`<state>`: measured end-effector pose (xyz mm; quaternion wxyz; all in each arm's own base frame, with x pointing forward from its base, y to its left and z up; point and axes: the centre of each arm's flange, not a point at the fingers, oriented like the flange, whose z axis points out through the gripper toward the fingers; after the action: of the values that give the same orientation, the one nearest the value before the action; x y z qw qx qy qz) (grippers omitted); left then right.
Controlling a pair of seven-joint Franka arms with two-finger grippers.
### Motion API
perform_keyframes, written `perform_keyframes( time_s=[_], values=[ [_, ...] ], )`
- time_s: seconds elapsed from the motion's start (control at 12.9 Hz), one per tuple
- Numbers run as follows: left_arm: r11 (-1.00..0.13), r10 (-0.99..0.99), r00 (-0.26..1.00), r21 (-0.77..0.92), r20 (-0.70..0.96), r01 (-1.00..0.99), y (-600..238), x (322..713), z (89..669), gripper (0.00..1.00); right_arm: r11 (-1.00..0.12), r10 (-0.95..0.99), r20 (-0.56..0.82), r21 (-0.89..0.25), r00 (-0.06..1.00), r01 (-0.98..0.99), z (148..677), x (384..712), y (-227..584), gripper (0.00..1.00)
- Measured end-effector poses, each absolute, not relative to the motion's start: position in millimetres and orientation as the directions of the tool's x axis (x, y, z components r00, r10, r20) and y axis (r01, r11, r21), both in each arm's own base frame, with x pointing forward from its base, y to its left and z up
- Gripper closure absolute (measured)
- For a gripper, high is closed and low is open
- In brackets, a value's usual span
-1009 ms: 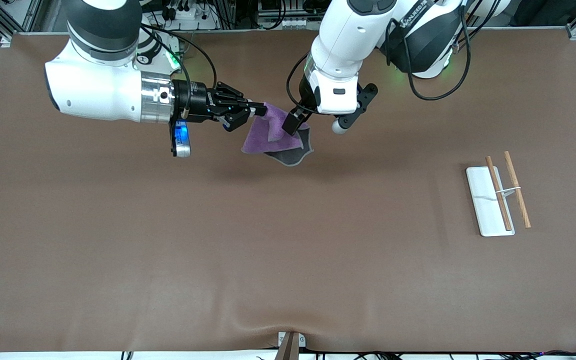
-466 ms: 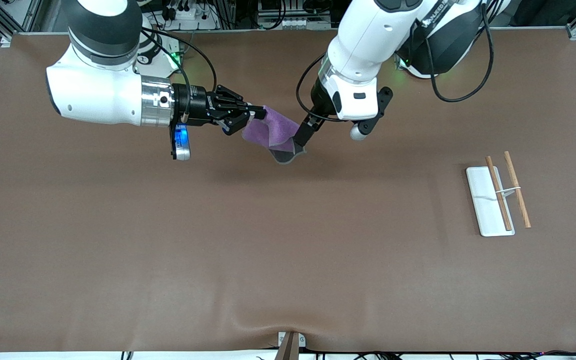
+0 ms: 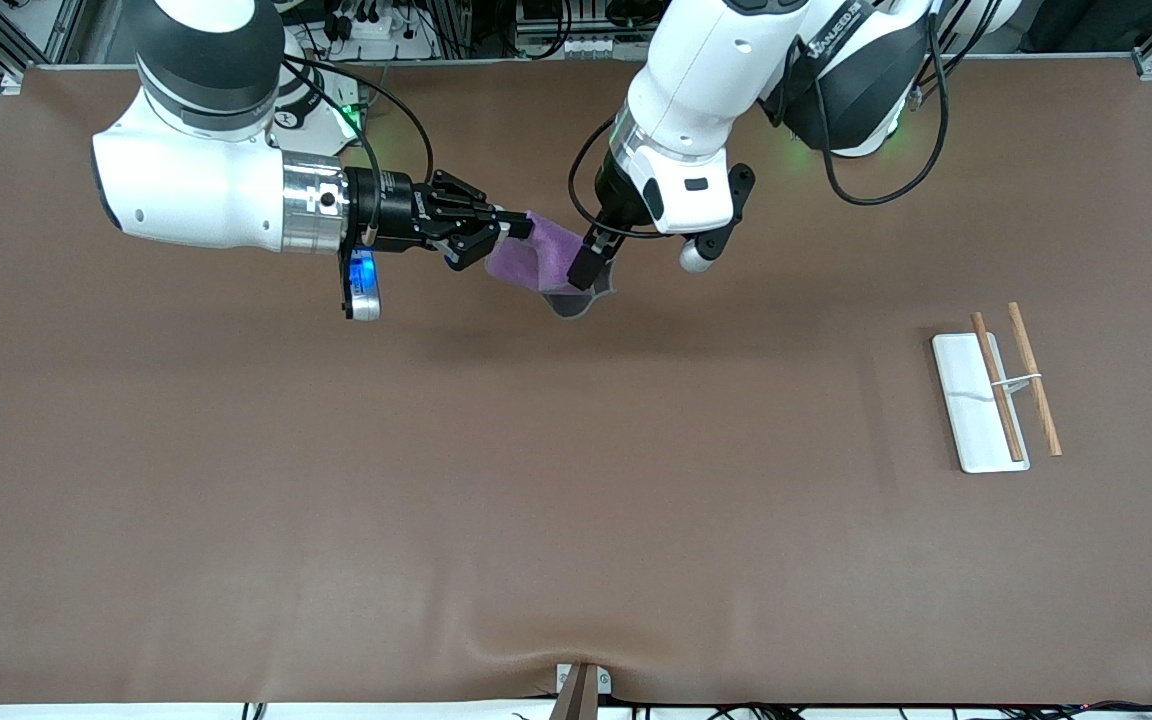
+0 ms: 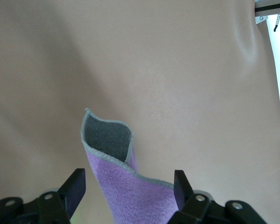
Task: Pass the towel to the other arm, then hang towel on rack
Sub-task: 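Grasp the hanging towel with the left gripper below the right gripper, then release the right gripper and carry the towel with the left gripper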
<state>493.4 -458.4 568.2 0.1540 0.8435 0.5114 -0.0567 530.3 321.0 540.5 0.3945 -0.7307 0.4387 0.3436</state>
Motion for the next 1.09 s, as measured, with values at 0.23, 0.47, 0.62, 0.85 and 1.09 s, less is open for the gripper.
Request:
perform_keyframes(
  time_s=[0.23,0.47,0.62,0.85,1.09],
  values=[
    [-0.429,0.847,0.468,0.194,-0.252,0.882,-459.7,495.6,561.8,0.29,-0.304,-0.370,-0.848,-0.275,0.379,-0.912,540.5,530.2,321.0,0.99],
    [-0.430,0.847,0.468,0.192,-0.253,0.882,-461.7,496.4,557.9,0.48,-0.304,-0.370,-0.848,-0.275,0.379,-0.912,540.5,530.2,321.1,0.99],
    [-0.426,0.848,0.466,0.198,-0.253,0.883,-460.1,498.3,560.7,0.74,-0.304,-0.370,-0.848,-0.275,0.379,-0.912,540.4,530.3,321.1,0.99],
    [-0.422,0.849,0.463,0.202,-0.254,0.884,-458.3,500.2,562.9,0.90,-0.304,-0.370,-0.848,-0.275,0.379,-0.912,540.4,530.3,321.1,0.99],
    [-0.423,0.848,0.465,0.203,-0.254,0.883,-458.9,499.8,563.4,0.97,-0.304,-0.370,-0.849,-0.273,0.378,-0.913,540.3,530.2,321.1,0.98]
  ],
)
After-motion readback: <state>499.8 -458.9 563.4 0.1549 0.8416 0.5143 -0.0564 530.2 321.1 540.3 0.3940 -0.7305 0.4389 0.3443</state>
